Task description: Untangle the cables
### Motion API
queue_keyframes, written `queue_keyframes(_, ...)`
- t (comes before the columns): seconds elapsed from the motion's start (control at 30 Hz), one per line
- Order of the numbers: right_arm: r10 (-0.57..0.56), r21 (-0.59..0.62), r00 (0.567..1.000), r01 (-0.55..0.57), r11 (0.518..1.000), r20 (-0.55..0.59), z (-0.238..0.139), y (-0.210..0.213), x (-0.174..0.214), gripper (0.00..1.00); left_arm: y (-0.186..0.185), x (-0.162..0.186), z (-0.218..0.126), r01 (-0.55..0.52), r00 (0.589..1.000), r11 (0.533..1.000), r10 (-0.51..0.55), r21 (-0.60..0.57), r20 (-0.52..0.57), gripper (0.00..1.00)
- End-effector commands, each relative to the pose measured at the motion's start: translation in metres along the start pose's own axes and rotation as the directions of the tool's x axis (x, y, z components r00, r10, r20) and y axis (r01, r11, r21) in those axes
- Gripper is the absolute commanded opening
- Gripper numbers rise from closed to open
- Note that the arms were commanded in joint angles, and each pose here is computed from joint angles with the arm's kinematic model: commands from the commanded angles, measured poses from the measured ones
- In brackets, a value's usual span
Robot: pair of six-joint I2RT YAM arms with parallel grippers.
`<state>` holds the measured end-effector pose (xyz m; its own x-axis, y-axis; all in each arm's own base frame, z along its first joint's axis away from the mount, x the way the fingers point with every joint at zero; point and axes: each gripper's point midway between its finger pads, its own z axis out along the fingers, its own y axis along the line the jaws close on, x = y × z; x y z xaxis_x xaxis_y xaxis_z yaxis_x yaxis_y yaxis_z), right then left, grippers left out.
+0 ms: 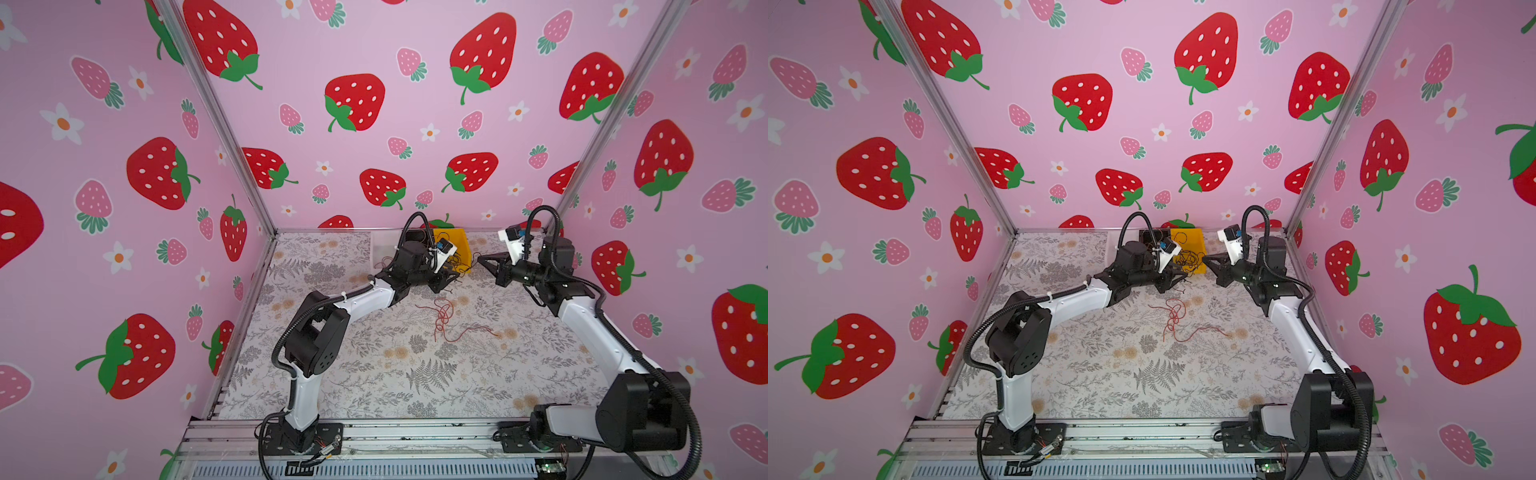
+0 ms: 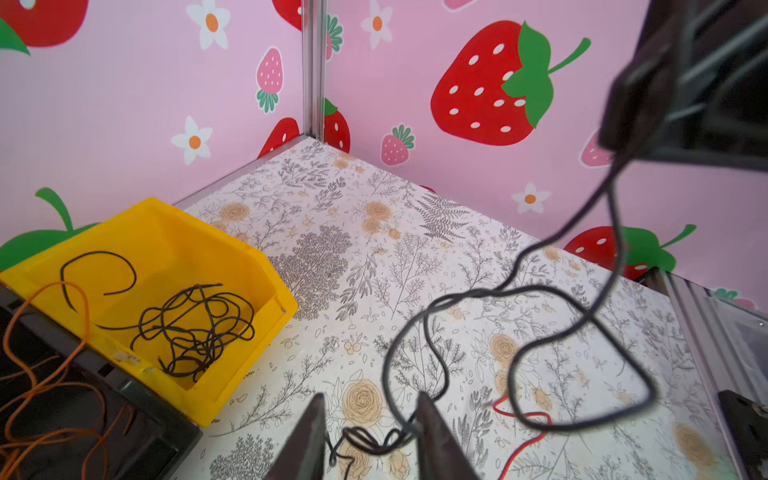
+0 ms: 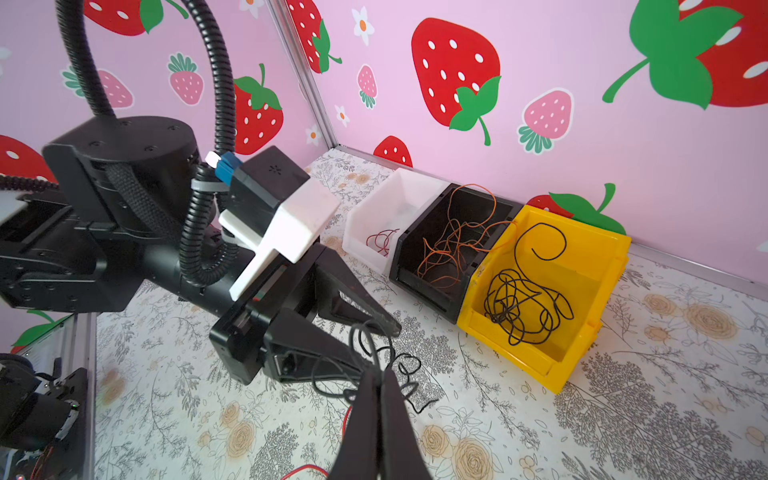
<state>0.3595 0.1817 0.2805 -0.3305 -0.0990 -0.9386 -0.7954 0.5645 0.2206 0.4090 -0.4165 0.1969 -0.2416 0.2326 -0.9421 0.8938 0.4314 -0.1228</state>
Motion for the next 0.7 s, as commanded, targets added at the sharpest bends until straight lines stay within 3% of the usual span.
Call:
queue_keyframes(0.0,-0.042,-0.033,0.999,0.043,0.999,0.028,-0.001,0.008,-0.013,0.00,-0.005,-0.041,-0.007,-0.056,0.993,0.998,0.055,0.002,0.101,0.21)
queue_keyframes(0.17,-0.033,0.001,0.999,0.033,0.999,0.030,0.003,-0.001,-0.012,0.00,-0.008,-0.050,-0.022,-0.090,0.990,0.996,0.092,-0.021,0.106,0.01)
queue_keyframes(0.43,-0.037,0.051,0.999,0.035,0.998,0.040,0.004,-0.012,-0.017,0.00,0.000,-0.067,-0.049,-0.161,0.982,0.976,0.173,-0.145,0.076,0.00)
queue_keyframes(0.67,-0.030,0.148,0.999,0.024,0.989,0.034,0.002,-0.033,-0.008,0.05,0.005,-0.125,-0.094,-0.302,0.945,0.907,0.324,-0.293,0.031,0.00)
